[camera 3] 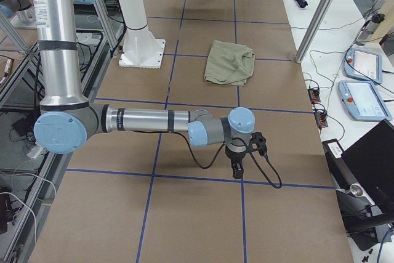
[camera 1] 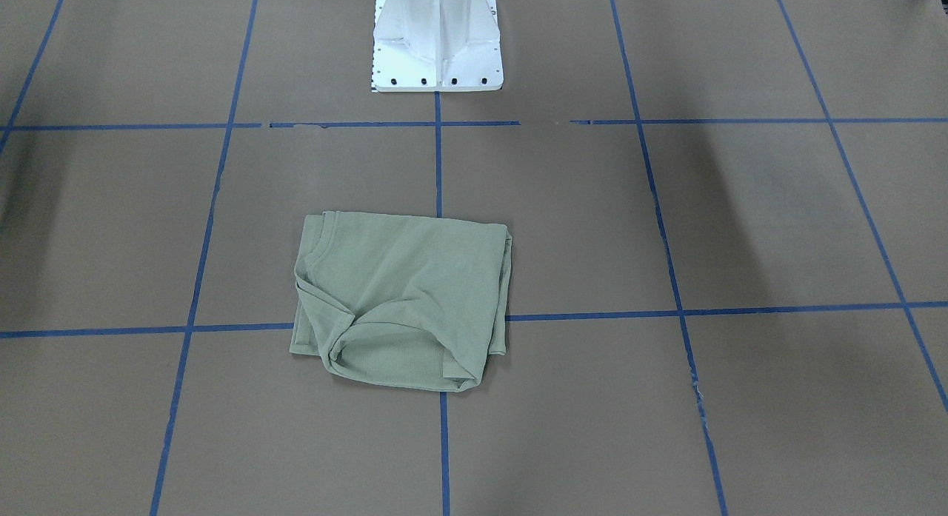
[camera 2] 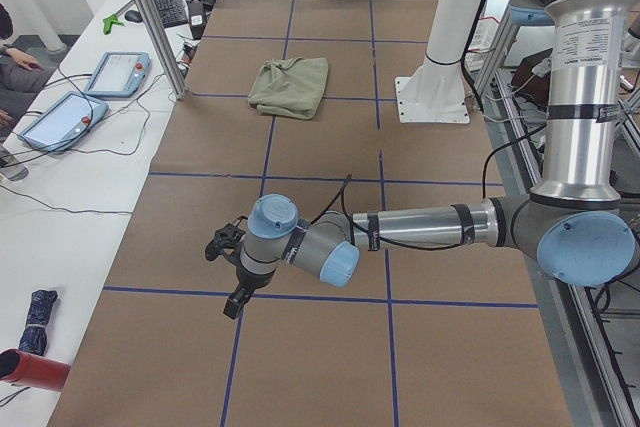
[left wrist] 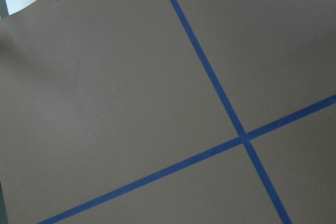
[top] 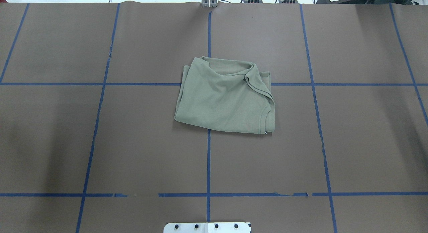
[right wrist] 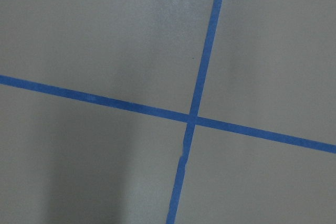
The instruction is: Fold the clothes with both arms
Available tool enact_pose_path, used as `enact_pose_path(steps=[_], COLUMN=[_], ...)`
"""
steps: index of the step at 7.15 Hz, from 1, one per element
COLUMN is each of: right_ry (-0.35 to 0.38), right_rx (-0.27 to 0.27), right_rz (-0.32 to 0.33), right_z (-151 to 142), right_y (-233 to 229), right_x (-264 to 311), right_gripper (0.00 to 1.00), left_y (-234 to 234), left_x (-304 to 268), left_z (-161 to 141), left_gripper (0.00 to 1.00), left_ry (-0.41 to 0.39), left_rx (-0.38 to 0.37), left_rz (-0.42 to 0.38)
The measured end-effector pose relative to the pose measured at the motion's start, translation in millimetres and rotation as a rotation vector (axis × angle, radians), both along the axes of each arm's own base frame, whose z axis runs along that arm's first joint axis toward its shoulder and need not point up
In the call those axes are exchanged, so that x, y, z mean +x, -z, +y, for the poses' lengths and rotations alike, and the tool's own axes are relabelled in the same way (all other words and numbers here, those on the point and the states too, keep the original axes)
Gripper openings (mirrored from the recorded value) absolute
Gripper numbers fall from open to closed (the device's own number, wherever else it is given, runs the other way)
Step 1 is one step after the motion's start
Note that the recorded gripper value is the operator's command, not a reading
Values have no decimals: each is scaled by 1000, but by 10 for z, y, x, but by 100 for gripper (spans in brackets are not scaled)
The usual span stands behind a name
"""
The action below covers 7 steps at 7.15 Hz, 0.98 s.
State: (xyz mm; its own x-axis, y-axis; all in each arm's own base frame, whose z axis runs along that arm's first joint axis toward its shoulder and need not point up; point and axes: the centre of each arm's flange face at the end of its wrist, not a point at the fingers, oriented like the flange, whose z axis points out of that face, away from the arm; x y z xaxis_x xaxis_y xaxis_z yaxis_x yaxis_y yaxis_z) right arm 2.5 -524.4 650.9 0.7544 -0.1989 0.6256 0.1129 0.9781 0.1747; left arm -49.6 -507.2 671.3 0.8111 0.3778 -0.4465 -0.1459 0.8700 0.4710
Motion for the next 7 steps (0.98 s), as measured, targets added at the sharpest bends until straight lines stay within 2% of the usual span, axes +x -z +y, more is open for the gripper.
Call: enact_pose_path(steps=[2,3,5,7], right_ry=[-12,-31,-115,-152], right_rx=[6,-23,-103,-162], right_rz=[-12,-46,-103,-138], right_z=[141,223,327,389], right_y=[134,193,392,441], right_x=[25,21,21,58], right_gripper=[100,100,100,100], left_y=[-56,-109,-2,206], left_x=[-54,-77,-64,13], left_z=[52,97,163,260], left_gripper=[100,100,100,100], left_ry=[12,16,7,-20], left_rx=[-25,-77,-221,-323], left_rz=[-5,-4,20,118])
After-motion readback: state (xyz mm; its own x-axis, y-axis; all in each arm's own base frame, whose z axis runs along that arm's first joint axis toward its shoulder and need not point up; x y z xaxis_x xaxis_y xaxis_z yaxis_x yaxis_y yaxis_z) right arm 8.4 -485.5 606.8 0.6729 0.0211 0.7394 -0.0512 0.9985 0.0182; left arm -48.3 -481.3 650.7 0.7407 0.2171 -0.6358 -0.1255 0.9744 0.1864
